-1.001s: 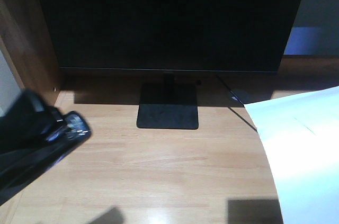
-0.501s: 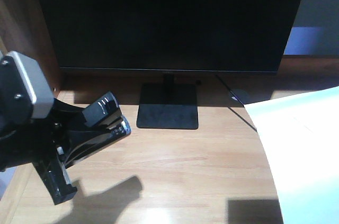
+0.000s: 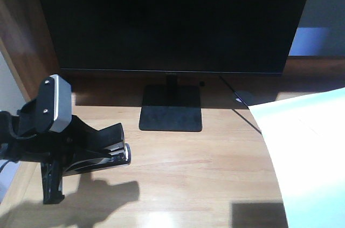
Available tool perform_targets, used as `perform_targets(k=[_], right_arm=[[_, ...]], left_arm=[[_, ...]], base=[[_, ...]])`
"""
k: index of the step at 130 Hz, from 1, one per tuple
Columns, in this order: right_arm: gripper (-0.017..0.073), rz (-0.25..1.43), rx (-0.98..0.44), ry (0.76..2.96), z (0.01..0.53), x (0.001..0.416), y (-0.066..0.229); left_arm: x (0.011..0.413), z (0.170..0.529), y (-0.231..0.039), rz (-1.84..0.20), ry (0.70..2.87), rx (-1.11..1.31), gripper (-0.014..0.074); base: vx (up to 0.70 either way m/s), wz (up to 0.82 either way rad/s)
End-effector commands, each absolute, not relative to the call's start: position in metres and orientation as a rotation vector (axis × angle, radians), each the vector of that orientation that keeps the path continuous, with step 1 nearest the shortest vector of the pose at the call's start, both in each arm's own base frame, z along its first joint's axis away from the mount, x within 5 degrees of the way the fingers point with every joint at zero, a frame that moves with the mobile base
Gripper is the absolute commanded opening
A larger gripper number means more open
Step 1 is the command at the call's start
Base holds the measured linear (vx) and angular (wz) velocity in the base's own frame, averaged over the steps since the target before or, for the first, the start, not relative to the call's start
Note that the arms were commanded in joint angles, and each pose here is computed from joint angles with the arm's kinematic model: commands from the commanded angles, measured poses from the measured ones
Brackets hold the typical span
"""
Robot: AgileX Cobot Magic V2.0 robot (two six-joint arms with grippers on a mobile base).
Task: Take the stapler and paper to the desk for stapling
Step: 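Lower the black stapler with the left gripper onto the desk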
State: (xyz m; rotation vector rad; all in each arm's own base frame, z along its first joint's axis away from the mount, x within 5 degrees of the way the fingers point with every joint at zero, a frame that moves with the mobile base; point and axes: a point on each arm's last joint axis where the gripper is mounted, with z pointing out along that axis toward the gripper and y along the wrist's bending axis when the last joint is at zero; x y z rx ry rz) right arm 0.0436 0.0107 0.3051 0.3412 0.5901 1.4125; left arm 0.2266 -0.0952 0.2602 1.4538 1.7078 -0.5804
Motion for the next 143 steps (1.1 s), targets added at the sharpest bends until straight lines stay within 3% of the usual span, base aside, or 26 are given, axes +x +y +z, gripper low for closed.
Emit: perform_targets(k=[1,37,76,114,143], right_arm=[[-0.0006,1.407,0.301,0.545,0.314,0.041,0.011],[-0.0006,1.407,0.301,0.545,0.314,0.041,0.011],[-0.0006,1.407,0.298,0.542,0.315,0.041,0.011],[-0.0006,1.407,0.298,0.542,0.315,0.041,0.011],[-0.0006,1.407,0.298,0.542,0.315,0.041,0.011]], left_arm=[[0.238,0.278,-0.100,-0.641,1.559,1.464,-0.0006],[0.273,0.253,-0.109,-0.751,1.493,1.573,-0.0006],[0.292,0.204,-0.134,-0.898,1.584,1.591,-0.0006],[0.302,0.155,-0.142,-0.914,1.727,1.593,-0.0006],[0.306,0.139,-0.141,-0.901,1.784,1.587,-0.0006]], base=[[0.00,0.00],[0.00,0.00],[0.00,0.00],[0.00,0.00],[0.00,0.00]])
